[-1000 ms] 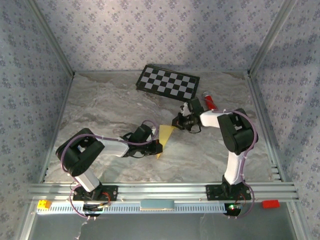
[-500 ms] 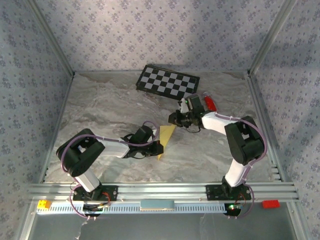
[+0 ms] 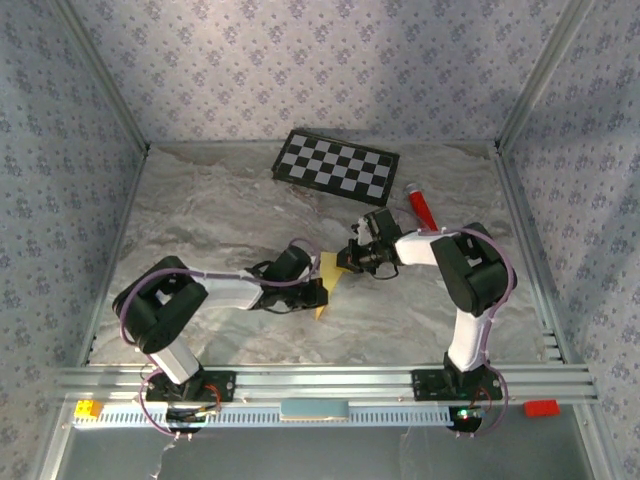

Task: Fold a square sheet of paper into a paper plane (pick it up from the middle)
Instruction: Fold the wing for the fifth time at the center of the table.

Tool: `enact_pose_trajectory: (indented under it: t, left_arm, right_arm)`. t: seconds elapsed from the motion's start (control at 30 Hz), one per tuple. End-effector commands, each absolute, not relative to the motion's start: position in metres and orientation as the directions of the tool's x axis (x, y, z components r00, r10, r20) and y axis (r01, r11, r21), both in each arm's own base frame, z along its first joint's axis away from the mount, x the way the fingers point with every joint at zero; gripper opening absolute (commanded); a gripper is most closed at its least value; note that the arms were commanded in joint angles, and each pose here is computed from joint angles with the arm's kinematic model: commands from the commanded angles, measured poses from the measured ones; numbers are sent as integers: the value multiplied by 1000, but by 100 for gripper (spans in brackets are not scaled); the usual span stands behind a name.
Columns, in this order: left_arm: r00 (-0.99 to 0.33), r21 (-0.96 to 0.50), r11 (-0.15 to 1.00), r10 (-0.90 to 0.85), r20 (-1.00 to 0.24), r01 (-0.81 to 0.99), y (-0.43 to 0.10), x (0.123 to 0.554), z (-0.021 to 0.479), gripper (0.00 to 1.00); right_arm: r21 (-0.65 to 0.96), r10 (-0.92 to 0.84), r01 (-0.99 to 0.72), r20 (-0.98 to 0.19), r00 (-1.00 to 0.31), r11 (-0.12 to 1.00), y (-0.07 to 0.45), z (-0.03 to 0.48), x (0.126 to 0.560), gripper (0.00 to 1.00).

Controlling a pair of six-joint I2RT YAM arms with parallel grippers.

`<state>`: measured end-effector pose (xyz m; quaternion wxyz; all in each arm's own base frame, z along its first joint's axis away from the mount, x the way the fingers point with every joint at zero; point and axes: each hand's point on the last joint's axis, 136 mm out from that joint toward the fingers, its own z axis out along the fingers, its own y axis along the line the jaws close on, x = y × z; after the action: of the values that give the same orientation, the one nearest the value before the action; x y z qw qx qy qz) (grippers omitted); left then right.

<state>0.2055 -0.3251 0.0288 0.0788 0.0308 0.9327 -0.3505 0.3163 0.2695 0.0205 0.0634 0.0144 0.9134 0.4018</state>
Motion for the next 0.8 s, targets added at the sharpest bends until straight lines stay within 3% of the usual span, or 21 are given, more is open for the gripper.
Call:
enact_pose_trajectory:
  t: [0.0,0.33,0.77]
  left_arm:
    - [-975,-618,770,23,-222,158,-336,223,65,3]
    - [-987,-647,752,25,-158,123,-352,238,33,6]
    - [-996,-568,818,84,-43,94,-305,157,-1,10]
  right_arm:
    - [671,64,5,-63,-996,742,258,-7,310,0]
    - [641,93,50,-34,-995,766,244,-15,309,0]
    - [615,118,82,-18,-993,785,234,-21,311,0]
